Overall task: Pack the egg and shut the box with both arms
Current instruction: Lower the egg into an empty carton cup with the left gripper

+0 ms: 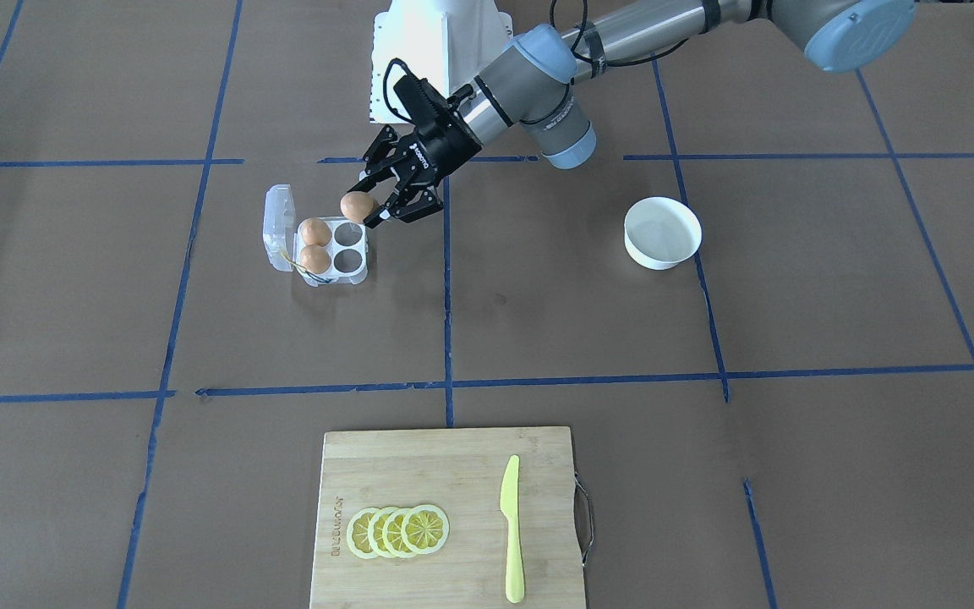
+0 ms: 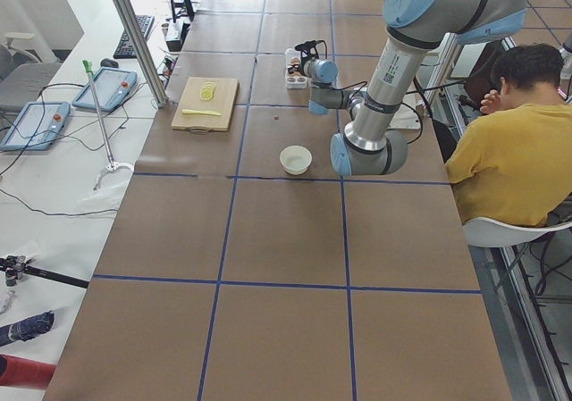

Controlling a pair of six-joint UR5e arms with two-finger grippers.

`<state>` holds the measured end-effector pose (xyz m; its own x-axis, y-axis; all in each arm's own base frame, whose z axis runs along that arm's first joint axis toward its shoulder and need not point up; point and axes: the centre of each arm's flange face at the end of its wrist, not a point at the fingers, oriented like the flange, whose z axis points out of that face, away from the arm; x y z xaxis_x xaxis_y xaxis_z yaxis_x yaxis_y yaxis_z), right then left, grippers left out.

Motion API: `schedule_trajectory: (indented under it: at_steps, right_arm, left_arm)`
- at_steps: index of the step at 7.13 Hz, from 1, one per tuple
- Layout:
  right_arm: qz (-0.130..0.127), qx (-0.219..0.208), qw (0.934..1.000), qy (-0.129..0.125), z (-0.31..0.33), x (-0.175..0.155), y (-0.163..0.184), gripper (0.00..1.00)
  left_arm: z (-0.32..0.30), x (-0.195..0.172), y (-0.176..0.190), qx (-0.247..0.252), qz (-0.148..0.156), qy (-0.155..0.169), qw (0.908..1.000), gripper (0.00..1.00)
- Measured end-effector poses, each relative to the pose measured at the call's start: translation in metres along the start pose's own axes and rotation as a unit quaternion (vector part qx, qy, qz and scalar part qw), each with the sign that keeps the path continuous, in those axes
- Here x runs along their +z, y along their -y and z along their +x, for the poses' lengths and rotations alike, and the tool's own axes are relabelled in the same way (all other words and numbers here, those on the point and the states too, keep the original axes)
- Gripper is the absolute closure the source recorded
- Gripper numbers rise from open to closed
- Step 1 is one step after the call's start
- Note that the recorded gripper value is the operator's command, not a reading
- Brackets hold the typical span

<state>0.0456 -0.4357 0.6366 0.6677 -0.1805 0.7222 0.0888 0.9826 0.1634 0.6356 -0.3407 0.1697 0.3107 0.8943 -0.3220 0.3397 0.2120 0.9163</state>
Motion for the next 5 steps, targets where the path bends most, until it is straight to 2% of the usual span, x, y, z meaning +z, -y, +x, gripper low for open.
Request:
schedule_trajectory:
  at_steps: [3,5]
  right_arm:
    - [0.001,-0.001,1.0000,0.000,-0.001,-0.001,0.000,0.00]
    - [0.001,-0.001,1.0000,0.000,-0.001,-0.001,0.000,0.00]
  left_arm:
    - [0.014,0.025,-0.016,0.002,-0.021,-0.003,0.9998,0.72]
    - [0.021,0.033,-0.017,0.002,-0.026,-0.005,0.9997,0.52]
